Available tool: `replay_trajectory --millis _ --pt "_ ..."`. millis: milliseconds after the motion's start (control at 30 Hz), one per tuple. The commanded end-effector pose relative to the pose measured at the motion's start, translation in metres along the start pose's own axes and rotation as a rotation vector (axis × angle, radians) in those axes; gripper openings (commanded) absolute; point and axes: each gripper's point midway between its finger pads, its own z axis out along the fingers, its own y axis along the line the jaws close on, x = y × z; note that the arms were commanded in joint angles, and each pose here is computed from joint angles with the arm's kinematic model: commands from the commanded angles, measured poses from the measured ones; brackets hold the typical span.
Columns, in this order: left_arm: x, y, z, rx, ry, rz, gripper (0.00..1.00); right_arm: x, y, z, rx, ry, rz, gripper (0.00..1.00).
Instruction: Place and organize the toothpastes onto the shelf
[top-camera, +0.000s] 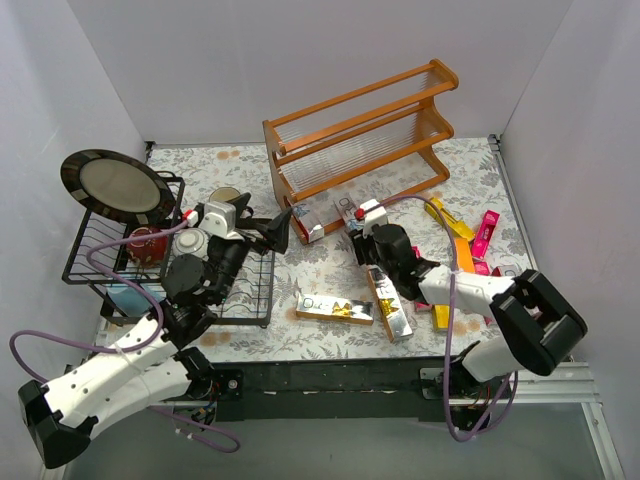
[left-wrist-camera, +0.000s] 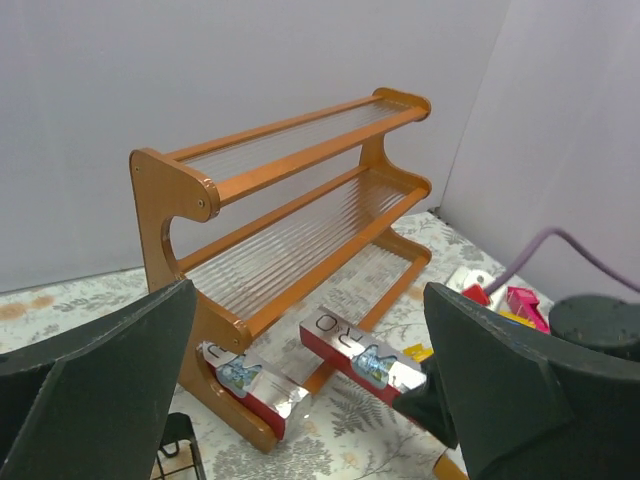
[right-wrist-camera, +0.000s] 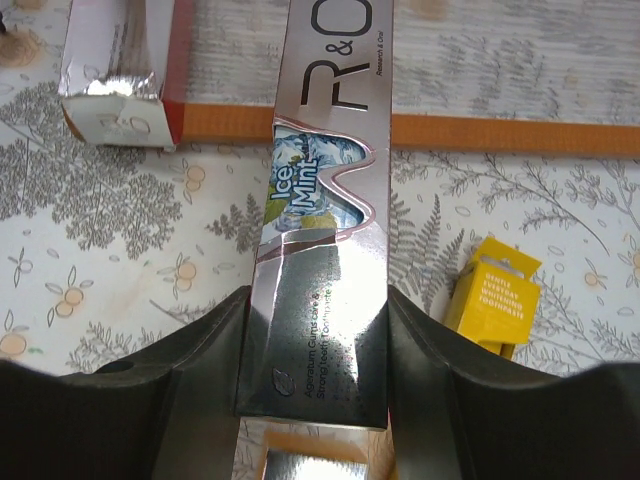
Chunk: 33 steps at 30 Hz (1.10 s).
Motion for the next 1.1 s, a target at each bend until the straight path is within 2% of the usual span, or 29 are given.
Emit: replay_trajectory --millis 0,100,367,767,933,1067 --pt "0.003 0.0 -0.007 0.044 -0.028 0.095 0.98 -0.064 0.011 0.025 -0.068 -0.166 0.052 0.33" --pt "0.009 0.001 -0.009 0.05 -0.017 0.134 0.98 -0.071 0.013 0.041 -0.071 -0.174 0.056 0.33" --pt "0.004 0.006 -0.015 0.038 -0.058 0.131 0.98 -0.097 0.015 0.084 -0.071 -0.209 0.068 0.33" --pt "0.009 0.004 -0.013 0.057 -0.046 0.126 0.98 -0.091 0.018 0.12 -0.112 -0.2 0.07 0.35" --pt "0.01 0.006 -0.013 0.057 -0.045 0.128 0.98 -0.085 0.023 0.126 -0.146 -0.185 0.066 0.39" --pt "0.011 0.004 -0.012 0.07 -0.043 0.125 0.98 -0.082 0.025 0.127 -0.159 -0.18 0.069 0.48"
